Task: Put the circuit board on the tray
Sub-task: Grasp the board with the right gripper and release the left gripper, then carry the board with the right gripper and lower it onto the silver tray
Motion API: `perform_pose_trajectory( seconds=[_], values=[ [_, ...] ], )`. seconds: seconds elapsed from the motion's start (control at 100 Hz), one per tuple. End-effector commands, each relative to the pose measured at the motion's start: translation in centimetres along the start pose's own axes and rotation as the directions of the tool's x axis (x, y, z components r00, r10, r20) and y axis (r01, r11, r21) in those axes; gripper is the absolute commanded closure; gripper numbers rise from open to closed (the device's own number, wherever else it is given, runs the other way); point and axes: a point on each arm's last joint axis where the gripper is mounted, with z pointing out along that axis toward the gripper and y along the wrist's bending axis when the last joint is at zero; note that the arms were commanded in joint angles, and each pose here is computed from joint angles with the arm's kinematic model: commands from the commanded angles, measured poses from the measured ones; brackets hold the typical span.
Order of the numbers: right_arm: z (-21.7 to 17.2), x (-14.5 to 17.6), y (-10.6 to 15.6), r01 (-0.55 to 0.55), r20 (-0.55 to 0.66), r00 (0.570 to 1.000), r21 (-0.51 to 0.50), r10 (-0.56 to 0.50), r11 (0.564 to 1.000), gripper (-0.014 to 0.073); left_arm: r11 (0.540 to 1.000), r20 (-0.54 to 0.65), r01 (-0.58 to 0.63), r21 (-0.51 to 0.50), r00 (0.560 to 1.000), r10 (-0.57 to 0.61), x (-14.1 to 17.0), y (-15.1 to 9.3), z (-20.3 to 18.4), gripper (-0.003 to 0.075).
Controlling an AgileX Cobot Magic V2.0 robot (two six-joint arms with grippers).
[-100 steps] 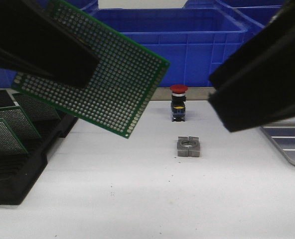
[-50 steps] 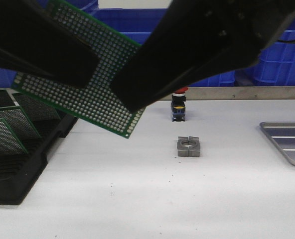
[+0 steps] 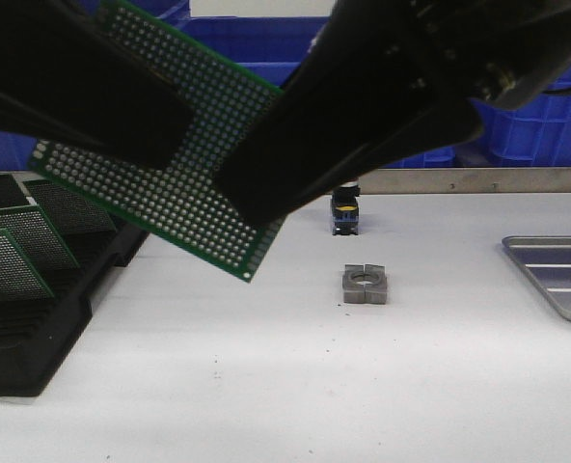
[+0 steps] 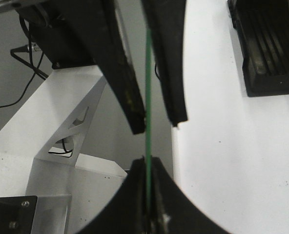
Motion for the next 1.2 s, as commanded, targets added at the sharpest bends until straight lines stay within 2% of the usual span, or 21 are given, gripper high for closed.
perform_pose_trajectory(
  seconds=[0.0,0.06,0.12,0.26,0.42,0.49,0.53,0.54,0.57,0.64,0.73,0.86,0.99,1.11,1.19],
  values=[
    [-0.8,-1.5,0.8,0.0,0.071,0.997,-0.039,0.003,0.999,0.0659,1.0,0.08,0.004,-0.017,0.997,-0.003,-1.6,-0.2,-0.7,0.0342],
    [-0.8,-1.3,0.9,-0.032,0.058,0.998,-0.049,0.034,0.998,0.0659,1.0,0.081,0.005,-0.02,0.997,-0.003,-1.6,-0.1,-0.7,0.0239],
    [-0.8,-1.1,0.8,-0.09,0.036,0.995,-0.044,0.092,0.995,0.0659,1.0,0.081,0.005,-0.025,0.997,-0.003,-1.6,-0.1,-0.7,0.0185],
    [-1.2,0.1,0.1,-0.256,-0.065,0.964,0.018,0.257,0.966,0.0659,0.999,0.085,0.008,-0.042,0.996,-0.004,-1.6,0.1,-0.7,0.0183],
    [-2.5,1.9,-1.4,-0.43,-0.146,0.879,0.166,0.453,0.888,0.0659,0.998,0.09,0.011,-0.064,0.996,-0.005,-1.6,0.3,-0.7,0.0183],
    [-3.5,2.7,-2.4,-0.504,-0.124,0.831,0.245,0.542,0.828,0.0659,0.998,0.09,0.011,-0.064,0.996,-0.005,-1.6,0.3,-0.7,0.0183],
    [-4.3,3.2,-3.2,-0.564,-0.08,0.789,0.297,0.609,0.771,0.0659,0.998,0.09,0.011,-0.064,0.996,-0.005,-1.6,0.3,-0.7,0.0183],
    [-4.3,3.2,-3.2,-0.562,-0.079,0.79,0.3,0.607,0.771,0.0659,0.998,0.09,0.011,-0.064,0.996,-0.005,-1.6,0.3,-0.7,0.0183],
    [-5.0,3.6,-3.8,-0.598,-0.042,0.763,0.332,0.645,0.73,0.0659,0.998,0.09,0.011,-0.064,0.996,-0.005,-1.6,0.3,-0.7,0.0183],
    [-6.4,4.3,-5.1,-0.639,0.039,0.731,0.392,0.682,0.662,0.0659,0.998,0.09,0.011,-0.064,0.996,-0.005,-1.6,0.3,-0.7,0.0183],
    [-8.4,5.2,-6.6,-0.666,0.142,0.707,0.462,0.693,0.585,0.0659,0.998,0.09,0.011,-0.064,0.996,-0.005,-1.6,0.3,-0.7,0.0183],
    [-11.4,6.9,-8.6,-0.703,0.301,0.668,0.556,0.681,0.444,0.0659,0.998,0.09,0.011,-0.064,0.996,-0.005,-1.6,0.3,-0.7,0.0183],
    [-13.5,9.2,-10.5,-0.737,0.395,0.612,0.599,0.685,0.313,0.0659,0.998,0.09,0.011,-0.064,0.996,-0.005,-1.6,0.3,-0.7,0.0183],
    [-14.1,11.7,-12.6,-0.756,0.44,0.56,0.619,0.702,0.215,0.0659,0.998,0.09,0.011,-0.064,0.996,-0.005,-1.6,0.3,-0.7,0.0183],
    [-14.0,12.9,-13.5,-0.758,0.454,0.54,0.628,0.709,0.176,0.0659,0.998,0.09,0.011,-0.064,0.996,-0.005,-1.6,0.3,-0.7,0.0183]
  ],
)
